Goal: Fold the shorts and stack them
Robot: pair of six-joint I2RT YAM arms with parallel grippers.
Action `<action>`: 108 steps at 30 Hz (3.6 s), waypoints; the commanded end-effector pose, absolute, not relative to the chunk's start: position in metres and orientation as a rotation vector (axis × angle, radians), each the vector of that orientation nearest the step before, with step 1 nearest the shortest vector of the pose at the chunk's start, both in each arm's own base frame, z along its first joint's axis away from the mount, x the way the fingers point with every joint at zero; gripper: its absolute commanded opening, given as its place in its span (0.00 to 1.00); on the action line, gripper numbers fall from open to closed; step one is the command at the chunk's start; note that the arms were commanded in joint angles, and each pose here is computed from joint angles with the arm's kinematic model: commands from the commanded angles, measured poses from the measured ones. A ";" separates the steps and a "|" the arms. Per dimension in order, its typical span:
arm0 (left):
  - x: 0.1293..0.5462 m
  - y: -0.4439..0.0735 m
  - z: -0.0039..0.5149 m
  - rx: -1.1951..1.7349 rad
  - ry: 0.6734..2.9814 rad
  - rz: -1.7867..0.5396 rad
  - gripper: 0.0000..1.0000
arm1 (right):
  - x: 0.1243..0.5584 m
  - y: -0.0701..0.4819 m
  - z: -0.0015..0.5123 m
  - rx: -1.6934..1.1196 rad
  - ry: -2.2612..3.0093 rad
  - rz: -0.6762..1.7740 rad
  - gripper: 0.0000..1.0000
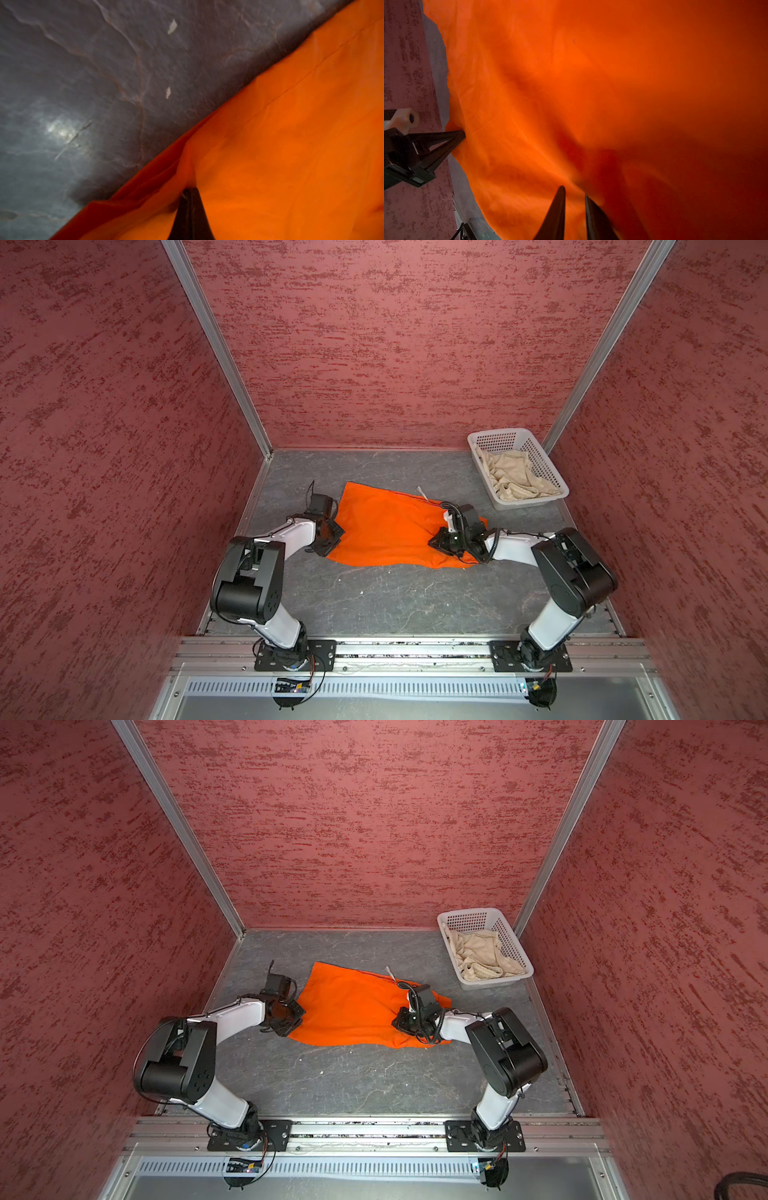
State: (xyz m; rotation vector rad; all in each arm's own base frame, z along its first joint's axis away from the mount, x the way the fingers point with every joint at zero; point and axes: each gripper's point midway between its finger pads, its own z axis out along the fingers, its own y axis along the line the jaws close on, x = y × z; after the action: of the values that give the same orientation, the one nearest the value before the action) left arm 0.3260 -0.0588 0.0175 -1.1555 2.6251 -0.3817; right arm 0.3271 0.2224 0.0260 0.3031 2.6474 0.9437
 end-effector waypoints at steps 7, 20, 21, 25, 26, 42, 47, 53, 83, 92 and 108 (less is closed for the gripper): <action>0.308 -0.050 -0.009 -1.243 2.695 -0.319 0.00 | 0.309 0.169 -0.017 0.524 2.759 0.702 0.21; 0.354 -0.031 0.101 -0.973 2.463 -0.386 0.20 | 0.363 0.269 0.035 0.419 2.607 0.962 0.27; 0.359 -0.034 0.112 -0.922 2.441 -0.397 0.22 | 0.367 0.275 0.044 0.402 2.591 0.976 0.27; 0.381 -0.064 0.167 -0.536 2.358 -0.419 0.35 | 0.379 0.273 0.090 0.323 2.520 0.938 0.32; 0.386 -0.077 0.180 -0.413 2.336 -0.434 0.37 | 0.379 0.266 0.101 0.305 2.511 0.902 0.34; 0.350 -0.359 0.216 1.212 1.814 -0.657 0.59 | 0.340 0.080 0.176 0.420 2.356 0.629 0.47; 0.312 -0.424 0.177 1.529 1.687 -0.738 0.69 | 0.326 0.040 0.154 0.512 2.366 0.648 0.48; 0.289 -0.469 0.131 1.691 1.599 -0.784 0.73 | 0.319 0.019 0.135 0.673 2.290 0.829 0.51; 0.306 -0.464 0.134 1.276 1.600 -0.949 0.12 | 0.324 0.071 0.118 0.997 2.071 1.398 0.86; 0.304 -0.457 0.143 1.242 1.523 -1.004 0.12 | 0.330 0.109 0.118 1.007 2.051 1.636 0.89; 0.271 -0.458 0.135 1.385 1.507 -0.980 0.59 | 0.325 0.126 0.069 1.061 2.188 1.551 0.82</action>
State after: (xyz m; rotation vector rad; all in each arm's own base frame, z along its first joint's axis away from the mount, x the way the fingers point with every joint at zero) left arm 0.2745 -0.4648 0.1137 1.3816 1.5438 -0.9957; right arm 0.3259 0.1298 0.0796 1.0461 2.1758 1.6095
